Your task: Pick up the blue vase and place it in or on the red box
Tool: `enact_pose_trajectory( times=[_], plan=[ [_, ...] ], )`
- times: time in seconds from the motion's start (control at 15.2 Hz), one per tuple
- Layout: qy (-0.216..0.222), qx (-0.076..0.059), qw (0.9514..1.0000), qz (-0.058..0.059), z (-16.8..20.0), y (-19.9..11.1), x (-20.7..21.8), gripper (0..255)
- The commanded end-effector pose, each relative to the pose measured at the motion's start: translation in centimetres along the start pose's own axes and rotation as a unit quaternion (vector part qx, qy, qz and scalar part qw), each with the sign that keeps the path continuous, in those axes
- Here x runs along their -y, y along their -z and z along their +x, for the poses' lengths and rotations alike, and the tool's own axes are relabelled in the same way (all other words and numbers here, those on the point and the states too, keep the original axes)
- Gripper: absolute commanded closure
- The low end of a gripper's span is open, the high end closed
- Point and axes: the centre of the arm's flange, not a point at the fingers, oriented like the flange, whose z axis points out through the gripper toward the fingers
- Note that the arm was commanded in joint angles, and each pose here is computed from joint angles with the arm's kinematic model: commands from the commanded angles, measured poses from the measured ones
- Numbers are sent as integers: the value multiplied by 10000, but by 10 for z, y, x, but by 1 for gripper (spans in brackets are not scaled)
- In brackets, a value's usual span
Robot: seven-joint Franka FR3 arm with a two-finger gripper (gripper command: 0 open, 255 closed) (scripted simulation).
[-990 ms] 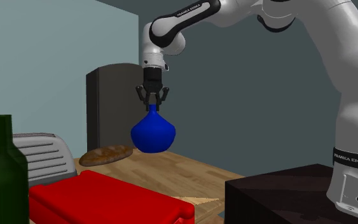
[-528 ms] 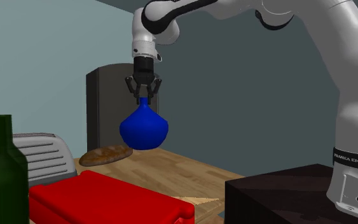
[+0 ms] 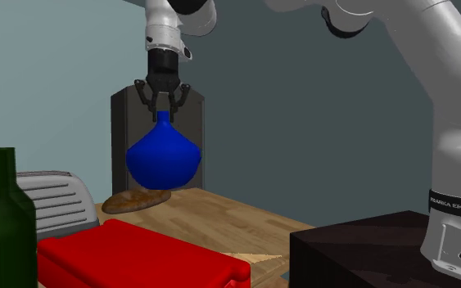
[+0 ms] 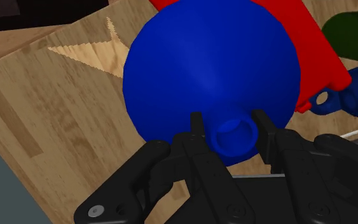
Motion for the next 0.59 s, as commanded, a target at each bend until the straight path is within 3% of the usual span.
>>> enact_pose_trajectory(
  times=[0.0, 0.4, 0.53],
  plan=[
    [-8, -4, 10000, 2, -18, 10, 16, 255],
    [-8, -4, 10000, 2, -78, 34, 69, 255],
    [-8, -3, 10000, 2, -78, 23, 69, 255]
  ],
)
